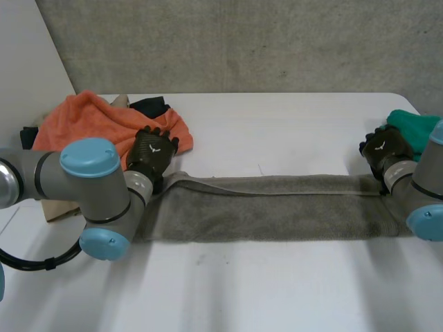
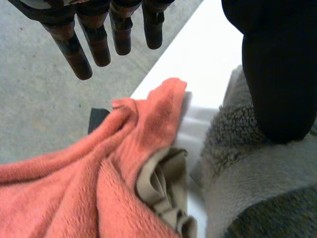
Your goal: Fold the laundry.
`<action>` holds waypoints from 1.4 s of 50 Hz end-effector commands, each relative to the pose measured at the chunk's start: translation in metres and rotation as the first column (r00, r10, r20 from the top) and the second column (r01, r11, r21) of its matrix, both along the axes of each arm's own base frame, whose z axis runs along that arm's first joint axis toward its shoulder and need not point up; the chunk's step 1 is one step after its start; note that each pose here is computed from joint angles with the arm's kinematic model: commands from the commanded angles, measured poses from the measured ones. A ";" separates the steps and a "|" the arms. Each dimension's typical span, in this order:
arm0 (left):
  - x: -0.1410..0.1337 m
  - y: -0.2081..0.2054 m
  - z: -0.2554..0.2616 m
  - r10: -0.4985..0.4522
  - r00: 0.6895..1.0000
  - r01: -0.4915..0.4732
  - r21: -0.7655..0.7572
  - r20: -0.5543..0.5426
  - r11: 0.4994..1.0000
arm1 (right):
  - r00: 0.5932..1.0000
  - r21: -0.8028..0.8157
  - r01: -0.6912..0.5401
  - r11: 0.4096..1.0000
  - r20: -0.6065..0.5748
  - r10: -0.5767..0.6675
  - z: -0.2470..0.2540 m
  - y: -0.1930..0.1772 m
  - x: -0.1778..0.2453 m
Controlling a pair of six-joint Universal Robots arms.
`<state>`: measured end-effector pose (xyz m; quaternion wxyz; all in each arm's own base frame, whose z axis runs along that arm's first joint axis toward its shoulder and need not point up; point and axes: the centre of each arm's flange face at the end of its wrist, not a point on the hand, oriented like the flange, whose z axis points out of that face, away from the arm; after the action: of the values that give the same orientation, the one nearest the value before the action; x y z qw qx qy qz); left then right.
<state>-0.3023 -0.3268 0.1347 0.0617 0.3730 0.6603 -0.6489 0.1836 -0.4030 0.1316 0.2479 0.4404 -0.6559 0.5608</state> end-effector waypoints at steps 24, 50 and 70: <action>-0.025 -0.033 -0.009 -0.011 0.999 0.008 -0.092 -0.031 0.996 | 0.953 -0.148 -0.072 0.986 0.280 0.111 0.012 -0.037 0.013; 0.016 0.018 0.038 0.036 0.998 -0.043 -0.120 -0.059 0.992 | 0.921 0.134 0.037 0.990 0.380 -0.086 0.058 0.030 -0.035; 0.024 0.055 0.044 -0.004 0.985 -0.002 -0.035 -0.170 0.999 | 0.947 0.255 0.001 0.967 0.309 -0.083 -0.003 0.048 -0.081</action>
<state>-0.2772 -0.2723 0.1810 0.0127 0.3157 0.6494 -0.6917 0.1042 -0.3451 0.1449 0.0880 0.3547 -0.7672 0.5271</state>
